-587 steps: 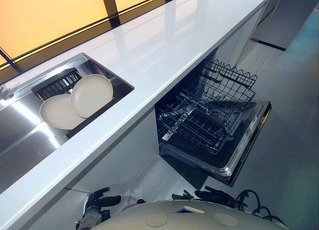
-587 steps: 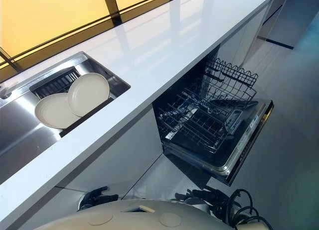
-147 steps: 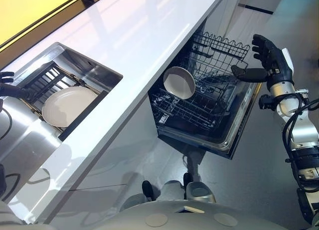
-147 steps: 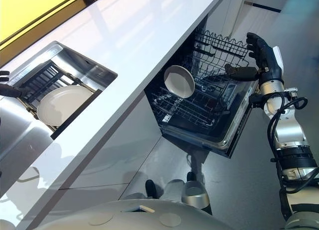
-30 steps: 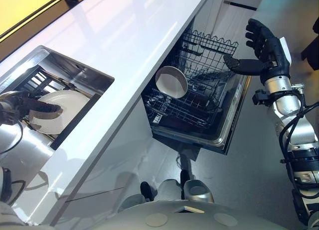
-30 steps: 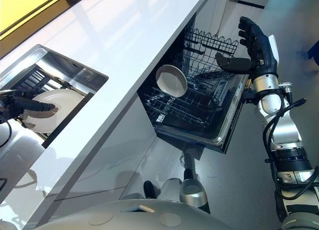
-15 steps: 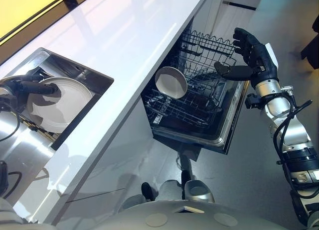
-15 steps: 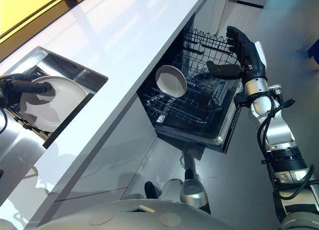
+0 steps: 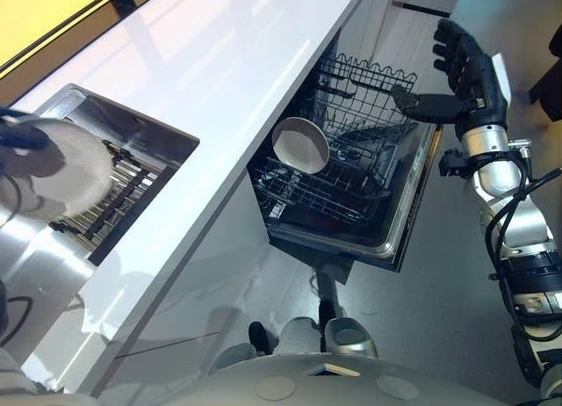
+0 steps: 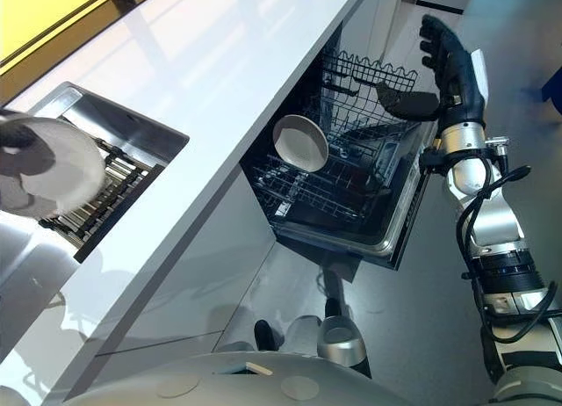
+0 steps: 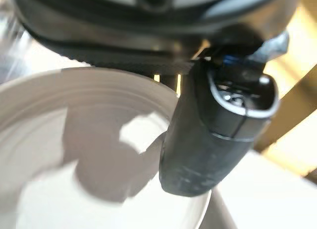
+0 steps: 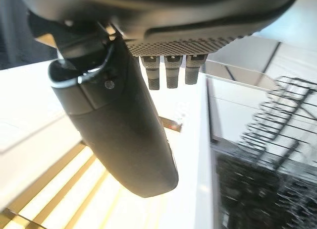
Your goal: Pick up plates and place into dishwasher.
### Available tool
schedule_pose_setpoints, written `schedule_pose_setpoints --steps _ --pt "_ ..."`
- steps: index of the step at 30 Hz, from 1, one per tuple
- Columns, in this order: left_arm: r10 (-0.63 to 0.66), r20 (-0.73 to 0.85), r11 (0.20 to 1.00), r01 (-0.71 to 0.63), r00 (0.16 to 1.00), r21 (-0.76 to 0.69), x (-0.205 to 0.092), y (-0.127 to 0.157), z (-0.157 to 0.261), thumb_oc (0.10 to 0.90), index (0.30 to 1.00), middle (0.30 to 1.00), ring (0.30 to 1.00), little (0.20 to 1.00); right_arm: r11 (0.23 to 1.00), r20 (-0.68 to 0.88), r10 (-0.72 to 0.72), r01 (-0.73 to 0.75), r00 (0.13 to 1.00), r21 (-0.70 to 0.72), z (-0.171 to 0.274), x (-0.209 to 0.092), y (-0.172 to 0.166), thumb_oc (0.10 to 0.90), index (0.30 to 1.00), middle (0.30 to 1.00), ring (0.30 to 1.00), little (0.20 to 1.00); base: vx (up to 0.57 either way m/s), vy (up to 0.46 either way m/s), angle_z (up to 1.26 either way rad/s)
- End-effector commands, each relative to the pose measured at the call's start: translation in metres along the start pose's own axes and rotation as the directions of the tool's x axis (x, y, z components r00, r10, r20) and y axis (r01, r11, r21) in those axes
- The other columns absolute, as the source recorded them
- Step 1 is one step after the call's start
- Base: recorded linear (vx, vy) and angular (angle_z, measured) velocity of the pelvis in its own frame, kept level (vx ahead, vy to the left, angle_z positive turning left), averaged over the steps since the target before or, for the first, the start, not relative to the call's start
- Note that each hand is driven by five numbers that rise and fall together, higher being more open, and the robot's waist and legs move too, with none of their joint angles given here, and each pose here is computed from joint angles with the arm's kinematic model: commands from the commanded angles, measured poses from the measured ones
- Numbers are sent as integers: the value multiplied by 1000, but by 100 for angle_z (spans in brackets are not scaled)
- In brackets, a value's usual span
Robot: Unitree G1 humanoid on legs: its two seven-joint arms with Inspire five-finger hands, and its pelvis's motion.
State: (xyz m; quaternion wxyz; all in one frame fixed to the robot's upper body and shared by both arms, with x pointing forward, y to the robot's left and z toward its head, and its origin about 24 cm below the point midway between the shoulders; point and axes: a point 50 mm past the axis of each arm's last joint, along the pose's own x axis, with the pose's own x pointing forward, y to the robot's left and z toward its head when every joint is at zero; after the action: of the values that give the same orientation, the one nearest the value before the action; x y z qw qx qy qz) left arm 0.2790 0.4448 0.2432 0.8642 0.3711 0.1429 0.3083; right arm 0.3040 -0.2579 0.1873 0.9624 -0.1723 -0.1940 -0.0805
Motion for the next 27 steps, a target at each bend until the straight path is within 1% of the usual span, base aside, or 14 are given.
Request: schedule_pose_setpoints --steps 1,4,5,6,8,9,11,13,14,20,22,24,26,27 --pt "358 313 923 -384 880 24 -25 79 64 100 300 300 300 200 991 371 -135 125 919 52 79 20 -34 800 900 900 900 900 -27 -51 3" --pt "438 409 868 -495 801 38 -34 81 76 100 300 300 300 200 988 372 -154 140 915 65 79 17 -39 800 900 900 900 900 -23 -53 3" --pt "482 463 830 -556 744 30 -40 84 82 100 300 300 300 200 987 376 -163 144 912 77 79 15 -41 800 900 900 900 900 -14 -57 3" --pt "521 513 801 -598 682 -19 -46 85 87 100 300 300 300 200 986 390 -167 146 906 83 79 13 -42 800 900 900 900 900 -14 -67 1" --pt "572 565 772 -623 594 -127 -55 84 95 100 300 300 300 200 987 421 -162 148 892 67 81 10 -41 800 900 900 900 900 -9 -64 1" --pt "607 592 760 -607 530 -234 -63 82 101 100 300 300 300 200 989 453 -148 139 879 54 84 6 -39 800 900 900 900 900 -6 -79 2" --pt "632 607 762 -527 481 -376 -73 70 106 100 300 300 300 200 995 501 -98 90 860 41 91 1 -31 800 900 900 900 900 -9 -82 2" --pt "637 630 769 -414 444 -487 -83 50 108 100 300 300 300 200 997 530 -26 -20 848 81 100 -2 -18 800 900 900 900 900 -15 -81 3" --pt "634 651 774 -339 419 -536 -90 34 107 100 300 300 300 200 988 545 16 -96 839 119 105 -5 -9 800 900 900 900 900 -12 -72 2" --pt "557 759 816 -50 339 -576 -119 -35 117 100 300 300 300 200 914 577 165 -344 800 214 115 -8 35 800 900 900 900 900 -1 -59 2" --pt "516 798 841 -8 312 -541 -129 -56 123 100 300 300 300 200 902 587 194 -378 786 208 120 -7 48 800 900 900 900 900 -4 -50 0" --pt "495 817 851 26 296 -525 -134 -65 126 100 300 300 300 200 901 590 205 -386 781 197 122 -7 53 800 900 900 900 900 -2 -42 4" --pt "455 849 857 127 269 -500 -148 -84 131 100 300 300 300 200 905 588 217 -387 779 179 124 -6 63 800 900 900 900 900 3 -49 10" --pt "452 854 855 147 259 -497 -151 -88 131 100 300 300 300 200 907 583 220 -384 782 173 124 -5 65 800 900 900 900 900 10 -34 10"
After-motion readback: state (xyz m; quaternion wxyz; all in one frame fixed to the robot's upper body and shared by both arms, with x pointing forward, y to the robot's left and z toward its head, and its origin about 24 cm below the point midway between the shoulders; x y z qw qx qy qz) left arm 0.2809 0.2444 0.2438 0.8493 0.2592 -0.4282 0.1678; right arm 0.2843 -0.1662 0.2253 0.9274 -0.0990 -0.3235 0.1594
